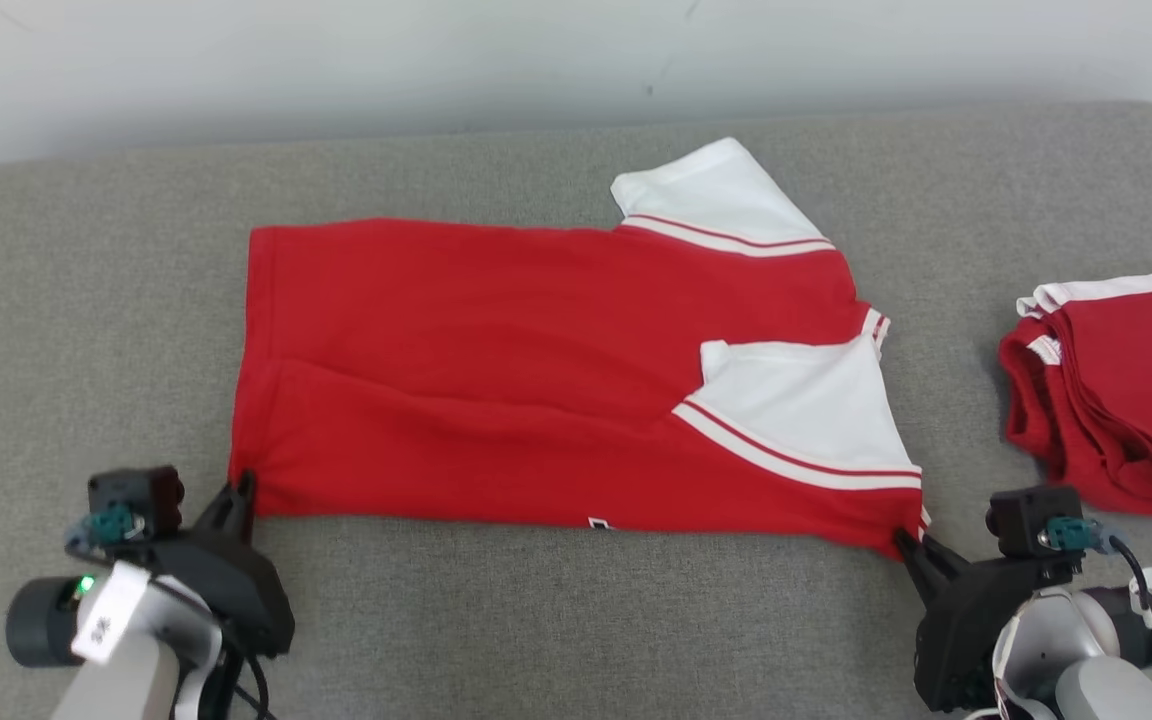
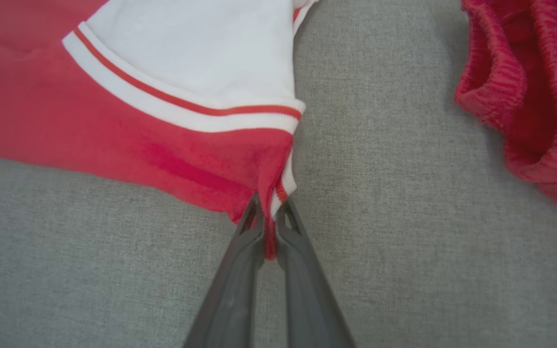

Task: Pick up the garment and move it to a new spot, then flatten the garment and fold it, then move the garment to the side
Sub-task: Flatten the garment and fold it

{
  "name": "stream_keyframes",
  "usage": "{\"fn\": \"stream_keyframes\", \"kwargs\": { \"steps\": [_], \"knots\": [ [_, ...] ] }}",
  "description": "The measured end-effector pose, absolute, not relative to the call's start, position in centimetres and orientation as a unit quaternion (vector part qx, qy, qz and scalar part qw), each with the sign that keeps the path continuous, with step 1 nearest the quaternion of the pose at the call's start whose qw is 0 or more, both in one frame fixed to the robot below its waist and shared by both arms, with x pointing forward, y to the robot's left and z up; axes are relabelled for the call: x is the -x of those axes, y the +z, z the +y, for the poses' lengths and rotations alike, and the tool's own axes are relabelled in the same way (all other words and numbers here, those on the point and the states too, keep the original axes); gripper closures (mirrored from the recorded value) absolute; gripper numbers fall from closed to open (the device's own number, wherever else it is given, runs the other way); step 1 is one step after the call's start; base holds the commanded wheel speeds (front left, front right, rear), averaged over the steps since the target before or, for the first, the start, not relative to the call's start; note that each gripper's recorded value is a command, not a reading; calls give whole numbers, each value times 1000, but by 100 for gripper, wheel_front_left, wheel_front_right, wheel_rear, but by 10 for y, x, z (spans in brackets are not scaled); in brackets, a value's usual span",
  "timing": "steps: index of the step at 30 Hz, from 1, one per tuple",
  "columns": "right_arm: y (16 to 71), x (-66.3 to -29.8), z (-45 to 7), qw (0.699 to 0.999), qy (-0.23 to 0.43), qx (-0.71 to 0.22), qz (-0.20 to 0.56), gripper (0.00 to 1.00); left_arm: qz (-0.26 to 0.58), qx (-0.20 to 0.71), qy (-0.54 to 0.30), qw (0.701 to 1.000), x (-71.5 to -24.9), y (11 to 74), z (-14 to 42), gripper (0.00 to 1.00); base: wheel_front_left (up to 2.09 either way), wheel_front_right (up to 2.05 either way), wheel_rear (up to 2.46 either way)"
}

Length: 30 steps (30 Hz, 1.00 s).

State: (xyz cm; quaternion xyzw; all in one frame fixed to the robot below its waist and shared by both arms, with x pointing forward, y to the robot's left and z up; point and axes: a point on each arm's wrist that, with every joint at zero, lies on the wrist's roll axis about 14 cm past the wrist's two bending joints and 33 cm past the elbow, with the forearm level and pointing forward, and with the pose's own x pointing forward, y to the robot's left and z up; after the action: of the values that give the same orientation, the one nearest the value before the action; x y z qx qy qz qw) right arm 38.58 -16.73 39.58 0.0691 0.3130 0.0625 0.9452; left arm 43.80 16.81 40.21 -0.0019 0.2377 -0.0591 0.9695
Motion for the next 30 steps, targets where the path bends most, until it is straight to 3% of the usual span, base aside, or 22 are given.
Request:
{"fn": "stream_keyframes", "kwargs": {
  "steps": [7, 16, 30],
  "knots": [
    [401, -367, -174, 945, 51, -100, 308, 100, 201, 60, -91, 974, -410, 412, 154, 100, 0, 0, 0],
    [406, -336, -186, 942, 45, -125, 308, 100, 227, 104, -79, 965, -351, 392, 167, 100, 0, 0, 0],
    [401, -282, -186, 917, 45, -174, 356, 100, 243, 141, -87, 956, -311, 390, 169, 100, 0, 0, 0]
  ]
}}
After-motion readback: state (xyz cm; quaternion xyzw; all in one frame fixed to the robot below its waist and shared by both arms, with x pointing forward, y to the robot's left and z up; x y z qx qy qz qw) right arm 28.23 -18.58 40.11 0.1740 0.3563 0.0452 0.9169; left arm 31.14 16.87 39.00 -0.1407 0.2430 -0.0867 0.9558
